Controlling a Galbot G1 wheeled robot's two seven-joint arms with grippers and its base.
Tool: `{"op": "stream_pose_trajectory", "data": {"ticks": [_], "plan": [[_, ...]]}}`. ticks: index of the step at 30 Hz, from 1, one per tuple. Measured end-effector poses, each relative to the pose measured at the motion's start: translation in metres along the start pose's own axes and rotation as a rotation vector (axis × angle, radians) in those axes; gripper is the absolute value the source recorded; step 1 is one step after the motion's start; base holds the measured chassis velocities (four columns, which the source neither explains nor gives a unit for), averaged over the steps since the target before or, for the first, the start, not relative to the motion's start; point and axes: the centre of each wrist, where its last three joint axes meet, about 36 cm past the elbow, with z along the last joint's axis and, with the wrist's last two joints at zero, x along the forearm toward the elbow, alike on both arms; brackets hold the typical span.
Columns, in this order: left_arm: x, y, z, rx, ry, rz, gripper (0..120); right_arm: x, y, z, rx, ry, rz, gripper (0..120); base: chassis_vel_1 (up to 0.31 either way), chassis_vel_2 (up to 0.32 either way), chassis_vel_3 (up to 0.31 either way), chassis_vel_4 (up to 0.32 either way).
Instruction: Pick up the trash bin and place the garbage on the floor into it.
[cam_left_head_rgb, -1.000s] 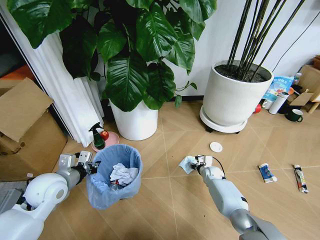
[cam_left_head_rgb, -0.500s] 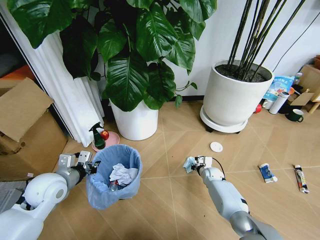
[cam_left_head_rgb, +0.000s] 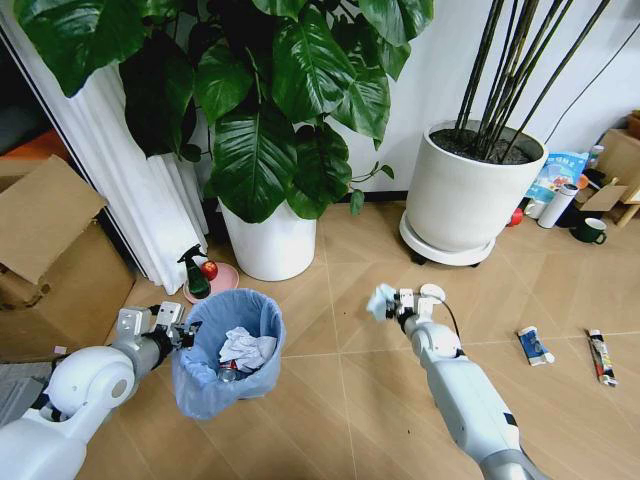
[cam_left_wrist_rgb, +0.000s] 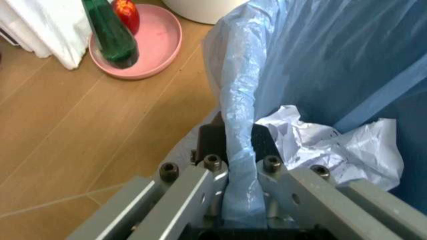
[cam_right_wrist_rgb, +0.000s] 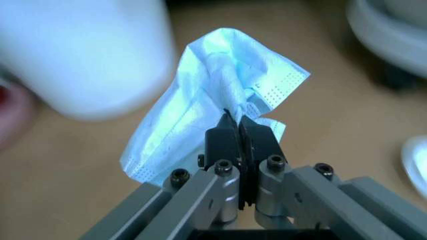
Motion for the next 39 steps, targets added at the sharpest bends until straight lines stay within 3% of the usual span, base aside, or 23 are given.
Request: {"op": "stream_pose_trajectory", "data": {"ticks": [2,12,15,20,24,30,39], "plan": [[0.001,-0.001,0.0,-0.002,-0.001,0.003,0,0.014,0.023,-0.037,0.003,-0.085,-0.106,0,0.0,0.0,0.0,0.0],[0.0,-0.002,-0.001,-0.004,-0.005,0.012,0,0.065,0.106,-0.115,0.054,-0.215,-0.444,0,0.0,0.0,0.0,0.0],[-0.004,0.0,-0.003,-0.007,-0.007,0.017,0,0.093,0.164,-0.147,0.078,-0.237,-0.629,0,0.0,0.0,0.0,0.0],[-0.005,0.003,-0.005,-0.008,-0.009,0.018,0,0.111,0.205,-0.144,0.1,-0.182,-0.754,0,0.0,0.0,0.0,0.0],[-0.006,0.006,-0.006,-0.002,-0.009,0.014,0,0.123,0.215,-0.125,0.138,-0.129,-0.802,0,0.0,0.0,0.0,0.0],[-0.007,0.01,-0.005,0.006,-0.006,0.012,0,0.134,0.205,-0.095,0.19,-0.025,-0.809,0,0.0,0.0,0.0,0.0],[-0.008,0.012,-0.005,0.01,-0.004,0.013,0,0.137,0.214,-0.079,0.209,0.04,-0.812,30,0.0,0.0,0.0,0.0]]}}
